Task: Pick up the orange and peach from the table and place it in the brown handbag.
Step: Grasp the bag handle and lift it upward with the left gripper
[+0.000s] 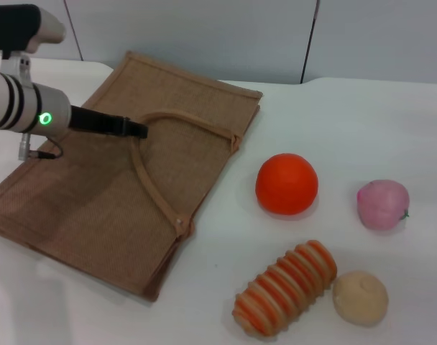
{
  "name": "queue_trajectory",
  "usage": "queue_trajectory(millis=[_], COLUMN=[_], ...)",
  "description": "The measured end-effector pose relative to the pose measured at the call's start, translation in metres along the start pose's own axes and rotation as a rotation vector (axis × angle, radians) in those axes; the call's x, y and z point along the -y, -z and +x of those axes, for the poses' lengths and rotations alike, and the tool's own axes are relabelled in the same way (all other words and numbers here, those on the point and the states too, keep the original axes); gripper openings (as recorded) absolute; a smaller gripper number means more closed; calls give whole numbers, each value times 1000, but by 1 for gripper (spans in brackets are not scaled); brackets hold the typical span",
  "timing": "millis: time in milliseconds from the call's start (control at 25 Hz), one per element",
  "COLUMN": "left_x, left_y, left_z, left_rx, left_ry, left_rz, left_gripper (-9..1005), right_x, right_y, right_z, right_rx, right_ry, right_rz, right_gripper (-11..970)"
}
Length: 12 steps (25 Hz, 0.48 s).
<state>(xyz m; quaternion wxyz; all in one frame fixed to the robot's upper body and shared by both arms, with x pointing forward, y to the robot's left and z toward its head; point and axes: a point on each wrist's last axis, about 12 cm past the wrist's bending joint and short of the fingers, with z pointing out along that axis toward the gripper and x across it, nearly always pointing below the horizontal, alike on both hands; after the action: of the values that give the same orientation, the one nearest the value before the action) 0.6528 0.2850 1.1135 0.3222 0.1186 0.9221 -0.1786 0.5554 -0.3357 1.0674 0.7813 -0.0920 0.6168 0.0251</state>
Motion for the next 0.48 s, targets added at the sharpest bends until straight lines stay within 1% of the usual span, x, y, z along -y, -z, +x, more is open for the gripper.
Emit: queue_trajectory(millis=[240,320,480], left_x=[3,7,9], left_y=[-9,-14,-17], left_z=[0,-1,-2], left_rx=[6,-2,-3], left_ry=[-31,-48,-67], left_rz=[-20,-23,-38], left_gripper=[600,600,600], right_x=[-1,-1,-1], right_y=[0,-1,-1], right_z=[0,0,0], right_rx=[1,2,2], right_ry=[-2,-2,-2], right_rz=[-1,-1,-1], right_gripper=[763,763,763])
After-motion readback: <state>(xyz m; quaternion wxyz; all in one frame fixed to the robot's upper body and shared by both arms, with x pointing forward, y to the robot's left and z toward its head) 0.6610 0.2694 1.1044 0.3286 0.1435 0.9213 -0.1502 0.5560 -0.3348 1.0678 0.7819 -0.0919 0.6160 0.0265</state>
